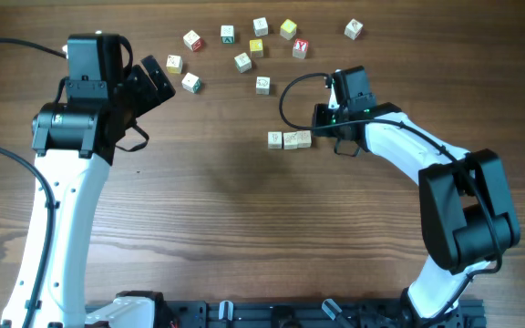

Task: Form a horizontal line
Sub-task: 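Lift right gripper away and reach left gripper toward cluster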

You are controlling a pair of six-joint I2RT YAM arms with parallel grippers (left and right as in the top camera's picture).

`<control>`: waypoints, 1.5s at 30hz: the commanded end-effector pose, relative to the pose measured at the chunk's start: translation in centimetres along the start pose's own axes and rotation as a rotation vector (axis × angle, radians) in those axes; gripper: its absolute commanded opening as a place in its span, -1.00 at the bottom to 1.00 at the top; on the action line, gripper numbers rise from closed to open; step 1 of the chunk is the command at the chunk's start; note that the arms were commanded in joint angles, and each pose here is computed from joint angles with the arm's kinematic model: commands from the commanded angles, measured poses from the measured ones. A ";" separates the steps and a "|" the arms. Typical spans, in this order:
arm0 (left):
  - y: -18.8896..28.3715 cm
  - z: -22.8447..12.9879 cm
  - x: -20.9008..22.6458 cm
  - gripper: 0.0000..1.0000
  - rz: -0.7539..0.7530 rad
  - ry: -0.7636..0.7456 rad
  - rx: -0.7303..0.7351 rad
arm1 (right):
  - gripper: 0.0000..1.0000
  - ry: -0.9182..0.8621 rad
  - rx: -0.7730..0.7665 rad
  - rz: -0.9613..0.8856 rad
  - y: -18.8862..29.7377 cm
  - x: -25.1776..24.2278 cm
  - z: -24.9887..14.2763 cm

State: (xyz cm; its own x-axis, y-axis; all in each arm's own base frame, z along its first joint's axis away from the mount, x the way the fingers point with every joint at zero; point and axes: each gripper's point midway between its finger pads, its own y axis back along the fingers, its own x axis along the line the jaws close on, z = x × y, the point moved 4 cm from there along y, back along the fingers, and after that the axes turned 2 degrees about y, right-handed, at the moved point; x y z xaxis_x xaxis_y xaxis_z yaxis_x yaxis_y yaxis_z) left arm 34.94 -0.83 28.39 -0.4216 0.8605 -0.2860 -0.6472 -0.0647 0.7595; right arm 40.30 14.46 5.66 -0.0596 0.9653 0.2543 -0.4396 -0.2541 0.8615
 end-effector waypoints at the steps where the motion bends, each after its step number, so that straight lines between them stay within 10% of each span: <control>1: 0.5 0.2 0.0 1.00 -0.012 0.015 -0.010 | -0.29 0.016 -0.067 -0.029 0.9 0.4 2.4; 8: 0.5 0.2 0.0 1.00 -0.012 0.015 -0.010 | 0.09 0.018 -0.105 -0.052 4.2 1.2 4.9; 16: 0.7 1.8 -1.0 1.00 -0.062 0.024 -0.086 | 0.99 0.023 -0.220 -0.021 8.5 2.4 7.5; 28: -2.1 3.8 -6.9 1.00 -0.326 -0.038 -0.145 | 1.00 -0.078 -0.248 -0.059 8.8 0.3 8.4; 45: -19.4 -5.2 -15.2 0.99 -0.345 -0.160 -0.035 | 0.99 -0.124 -0.164 -0.117 8.2 -2.5 7.1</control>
State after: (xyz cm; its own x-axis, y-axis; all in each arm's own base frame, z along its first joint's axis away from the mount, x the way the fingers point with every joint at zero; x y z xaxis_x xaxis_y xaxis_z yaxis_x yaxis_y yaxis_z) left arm 49.63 -13.44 18.99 -0.0656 0.8849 -0.4611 -0.7731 0.2471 0.5842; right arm 43.02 9.68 15.31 0.0919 0.9698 0.2261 -0.5803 -0.1323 0.8036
